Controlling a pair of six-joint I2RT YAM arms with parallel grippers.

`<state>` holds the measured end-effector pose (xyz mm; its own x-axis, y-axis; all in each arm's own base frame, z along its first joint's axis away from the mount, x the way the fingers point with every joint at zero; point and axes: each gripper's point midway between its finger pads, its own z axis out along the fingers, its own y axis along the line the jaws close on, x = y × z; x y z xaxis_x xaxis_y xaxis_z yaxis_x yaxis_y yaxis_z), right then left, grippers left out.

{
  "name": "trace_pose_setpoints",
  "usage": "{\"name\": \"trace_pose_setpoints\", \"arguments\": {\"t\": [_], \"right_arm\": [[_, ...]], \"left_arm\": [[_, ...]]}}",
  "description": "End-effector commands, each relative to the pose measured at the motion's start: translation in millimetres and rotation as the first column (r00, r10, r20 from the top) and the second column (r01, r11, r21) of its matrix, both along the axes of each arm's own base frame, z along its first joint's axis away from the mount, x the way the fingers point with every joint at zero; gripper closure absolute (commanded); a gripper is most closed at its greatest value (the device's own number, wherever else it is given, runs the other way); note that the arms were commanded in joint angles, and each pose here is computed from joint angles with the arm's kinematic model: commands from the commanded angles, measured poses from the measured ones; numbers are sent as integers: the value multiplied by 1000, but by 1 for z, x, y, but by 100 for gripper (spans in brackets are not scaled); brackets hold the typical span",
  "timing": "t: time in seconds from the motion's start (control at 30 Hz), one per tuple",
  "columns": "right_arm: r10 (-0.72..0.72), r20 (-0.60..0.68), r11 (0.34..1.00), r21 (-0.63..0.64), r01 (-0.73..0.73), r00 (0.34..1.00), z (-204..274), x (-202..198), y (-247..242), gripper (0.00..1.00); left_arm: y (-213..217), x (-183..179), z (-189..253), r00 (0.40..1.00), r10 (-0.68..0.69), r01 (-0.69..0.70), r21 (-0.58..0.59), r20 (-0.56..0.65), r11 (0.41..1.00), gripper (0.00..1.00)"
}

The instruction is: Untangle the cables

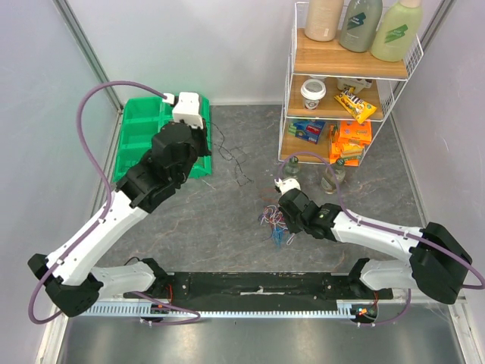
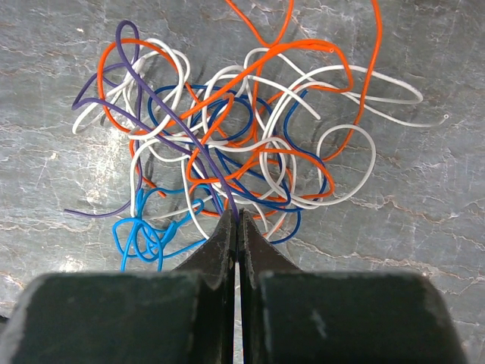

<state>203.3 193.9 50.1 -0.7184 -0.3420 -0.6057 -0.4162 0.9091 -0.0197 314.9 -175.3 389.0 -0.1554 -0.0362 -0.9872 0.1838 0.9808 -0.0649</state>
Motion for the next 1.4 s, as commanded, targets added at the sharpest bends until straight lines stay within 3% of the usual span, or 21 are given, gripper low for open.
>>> {"name": "trace_pose_setpoints", "arguments": {"t": [0.0, 0.17, 0.3, 0.4, 0.77, 0.9, 1.13, 1.2, 1.33, 1.37], "right_arm": [[-33, 21, 999, -1, 33, 999, 3, 4, -3, 100], [-39, 26, 999, -9, 39, 999, 3, 6, -4, 100], [-31, 25, 999, -19, 32, 999, 3, 6, -3, 100], [-24, 23, 999, -26, 25, 999, 2, 7, -2, 100], [-25, -2, 999, -42, 25, 1000, -4, 5, -2, 100], [-26, 0, 998, -49, 26, 1000, -5, 6, -3, 100], [-24, 9, 998, -64, 25, 1000, -6, 10, -3, 100], [-24, 3, 998, -66, 24, 1000, -9, 11, -2, 100], [-5, -8, 998, -56, 5, 1000, -14, 11, 3, 100], [-4, -15, 998, -56, 3, 1000, -15, 11, 3, 100]], "left_arm": [[5, 3, -24, 997, 59, -59, -7, -52, 998, 98], [3, 13, -79, 977, 99, -80, 107, -190, 991, 98], [-21, 32, -125, 944, 43, -2, 126, -326, 992, 98], [-22, 53, -161, 902, 80, -6, 173, -424, 985, 98], [-36, 109, -248, 782, 113, 46, 238, -613, 970, 98], [-38, 104, -252, 765, 95, 71, 230, -637, 971, 98], [-7, 52, -191, 793, 73, 62, 199, -605, 978, 99], [-3, 30, -166, 817, 10, 95, 152, -577, 984, 98], [-13, -34, -123, 814, -282, 319, -15, -508, 948, 98], [-5, -46, -116, 828, -279, 302, -33, -487, 953, 99]]}}
